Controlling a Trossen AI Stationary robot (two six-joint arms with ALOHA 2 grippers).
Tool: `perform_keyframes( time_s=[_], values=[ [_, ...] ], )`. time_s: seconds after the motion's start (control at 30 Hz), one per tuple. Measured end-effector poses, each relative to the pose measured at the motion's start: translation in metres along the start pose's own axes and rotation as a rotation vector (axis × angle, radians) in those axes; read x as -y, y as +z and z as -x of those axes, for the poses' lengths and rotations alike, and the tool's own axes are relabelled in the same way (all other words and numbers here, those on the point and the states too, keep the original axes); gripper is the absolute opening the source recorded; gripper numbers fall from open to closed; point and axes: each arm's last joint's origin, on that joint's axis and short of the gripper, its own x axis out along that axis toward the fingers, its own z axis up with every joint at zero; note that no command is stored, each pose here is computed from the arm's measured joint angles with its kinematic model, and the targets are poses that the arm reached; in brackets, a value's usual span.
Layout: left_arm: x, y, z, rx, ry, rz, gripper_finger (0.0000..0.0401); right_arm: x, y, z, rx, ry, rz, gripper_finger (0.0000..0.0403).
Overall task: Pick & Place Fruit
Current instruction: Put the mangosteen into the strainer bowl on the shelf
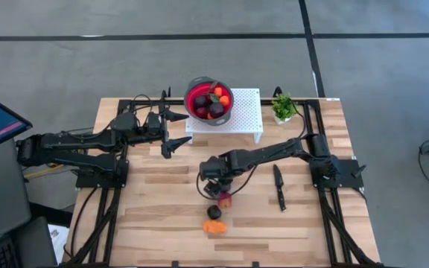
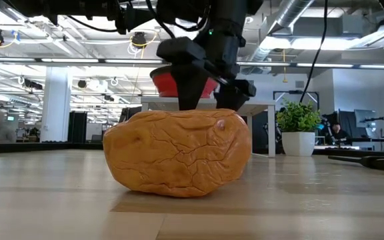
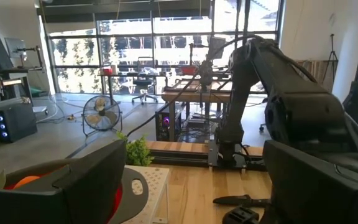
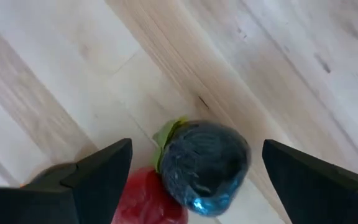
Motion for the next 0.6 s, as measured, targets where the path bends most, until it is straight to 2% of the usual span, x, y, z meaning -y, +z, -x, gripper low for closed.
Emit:
perform_keyframes(
  time_s=[0.13, 0.4, 0.6],
  values=[
    [0.000, 0.000, 0.000, 0.000, 0.000, 0.000, 0.0374, 0.005, -0.006, -0.010, -0.022, -0.023, -0.011, 0.0350],
    [0.000, 0.000, 0.000, 0.000, 0.000, 0.000, 0.0374, 0.007, -0.007, -0.024, 0.022, 0.018, -0.014, 0.0347],
    [0.000, 0.000, 0.000, 0.000, 0.001, 0.000, 0.0374, 0.011, -0.008, -0.035, -0.016, -0.016, -0.017, 0.0333]
  ],
)
